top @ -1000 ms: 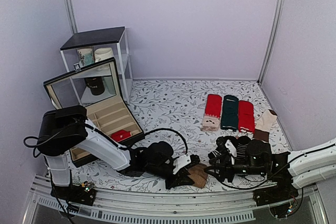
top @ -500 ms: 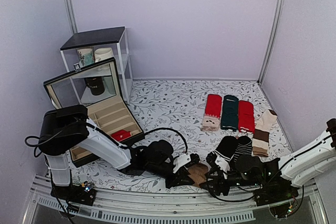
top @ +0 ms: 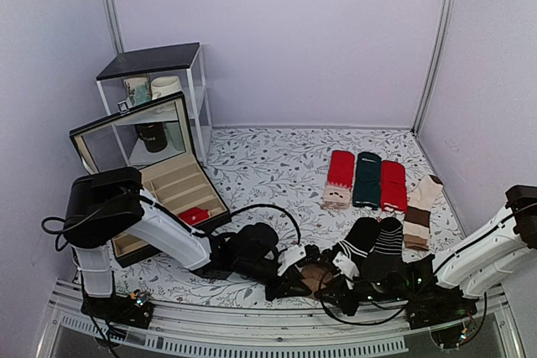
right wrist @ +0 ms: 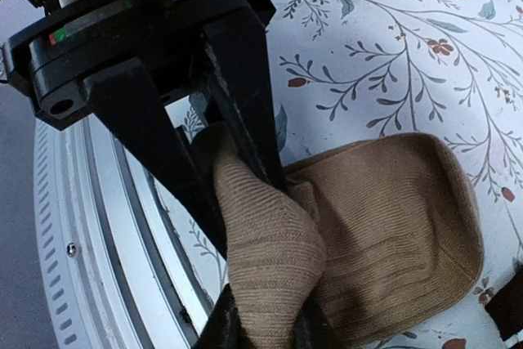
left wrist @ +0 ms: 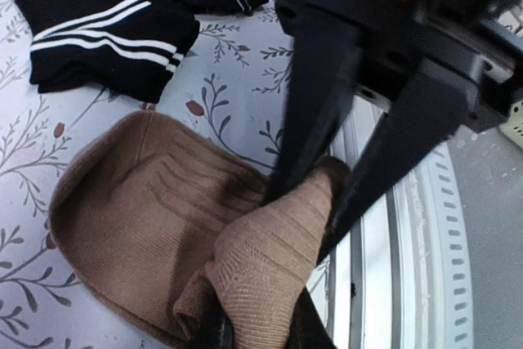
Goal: Roll the socks
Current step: Roll a pair of socks at the corner of the board.
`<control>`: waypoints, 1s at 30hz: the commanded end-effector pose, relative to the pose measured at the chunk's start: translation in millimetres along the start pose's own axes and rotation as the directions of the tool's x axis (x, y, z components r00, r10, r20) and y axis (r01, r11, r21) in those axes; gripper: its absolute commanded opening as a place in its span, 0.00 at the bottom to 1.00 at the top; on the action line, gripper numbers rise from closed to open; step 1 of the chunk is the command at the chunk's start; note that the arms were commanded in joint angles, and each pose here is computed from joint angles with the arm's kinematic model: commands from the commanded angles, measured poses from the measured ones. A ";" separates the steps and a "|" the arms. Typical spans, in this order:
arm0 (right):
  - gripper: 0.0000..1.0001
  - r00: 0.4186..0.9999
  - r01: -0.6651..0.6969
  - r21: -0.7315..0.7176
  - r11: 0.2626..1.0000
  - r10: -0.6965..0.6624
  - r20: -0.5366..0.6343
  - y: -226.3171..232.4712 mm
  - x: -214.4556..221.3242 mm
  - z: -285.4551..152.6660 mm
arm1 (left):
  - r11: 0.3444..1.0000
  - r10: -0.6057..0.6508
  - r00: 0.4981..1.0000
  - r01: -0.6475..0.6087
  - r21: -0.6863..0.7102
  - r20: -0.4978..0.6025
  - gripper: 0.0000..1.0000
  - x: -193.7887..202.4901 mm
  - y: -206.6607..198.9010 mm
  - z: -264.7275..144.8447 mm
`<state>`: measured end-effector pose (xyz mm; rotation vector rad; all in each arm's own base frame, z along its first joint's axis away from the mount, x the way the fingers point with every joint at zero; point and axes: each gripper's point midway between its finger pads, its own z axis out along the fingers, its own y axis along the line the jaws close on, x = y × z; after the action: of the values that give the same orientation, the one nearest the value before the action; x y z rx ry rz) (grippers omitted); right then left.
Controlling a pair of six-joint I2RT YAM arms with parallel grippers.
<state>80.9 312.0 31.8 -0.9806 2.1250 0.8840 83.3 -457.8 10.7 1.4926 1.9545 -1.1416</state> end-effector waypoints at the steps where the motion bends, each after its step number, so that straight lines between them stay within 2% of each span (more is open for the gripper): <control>1: 0.04 0.994 -0.090 0.061 0.994 0.093 -0.053 -15.5 23.4 -2.0 | 0.978 -0.208 0.835 0.157 -0.140 -0.510 0.00 171.3 11.2 -24.1; 2: 0.02 0.992 -0.112 0.078 0.991 0.117 -0.056 -19.6 27.5 -3.8 | 0.980 -0.190 0.847 0.135 -0.144 -0.496 0.05 165.3 12.7 -23.6; 4: 0.01 0.983 -0.168 0.100 0.981 0.174 -0.061 -27.2 37.5 -8.7 | 0.984 -0.138 0.882 0.070 -0.164 -0.450 0.21 147.2 16.4 -23.3; 6: 0.01 0.972 -0.219 0.112 0.969 0.227 -0.066 -33.1 45.9 -12.9 | 0.983 -0.063 0.923 -0.008 -0.183 -0.380 0.24 120.1 18.3 -22.1; 8: 0.01 0.952 -0.286 0.123 0.950 0.296 -0.079 -40.1 55.3 -16.5 | 0.969 0.062 0.962 -0.122 -0.215 -0.265 0.24 76.3 17.2 -25.0; 10: 0.01 0.930 -0.343 0.124 0.931 0.356 -0.097 -44.7 64.1 -19.2 | 0.944 0.194 0.968 -0.229 -0.238 -0.161 0.33 40.7 9.8 -28.9; 12: 0.02 0.904 -0.397 0.132 0.908 0.412 -0.116 -49.1 71.2 -20.8 | 0.906 0.324 0.944 -0.330 -0.266 -0.066 0.41 9.1 -0.7 -34.6; 17: 0.02 0.864 -0.460 0.122 0.879 0.476 -0.168 -46.0 79.7 -19.2 | 0.785 0.578 0.811 -0.523 -0.332 0.090 0.46 -28.7 -26.5 -55.0; 24: 0.02 0.824 -0.494 0.131 0.859 0.511 -0.244 -41.5 97.3 -15.7 | 0.683 0.703 0.701 -0.620 -0.386 0.117 0.53 -39.3 -25.6 -55.5; 30: 0.02 0.814 -0.492 0.125 0.861 0.506 -0.284 -37.3 101.9 -8.8 | 0.681 0.703 0.697 -0.606 -0.411 0.137 0.55 -44.7 -5.6 -46.1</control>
<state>81.3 297.6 15.5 -0.5014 2.4088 1.2409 84.3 -436.9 61.1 1.6025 1.2165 -0.6089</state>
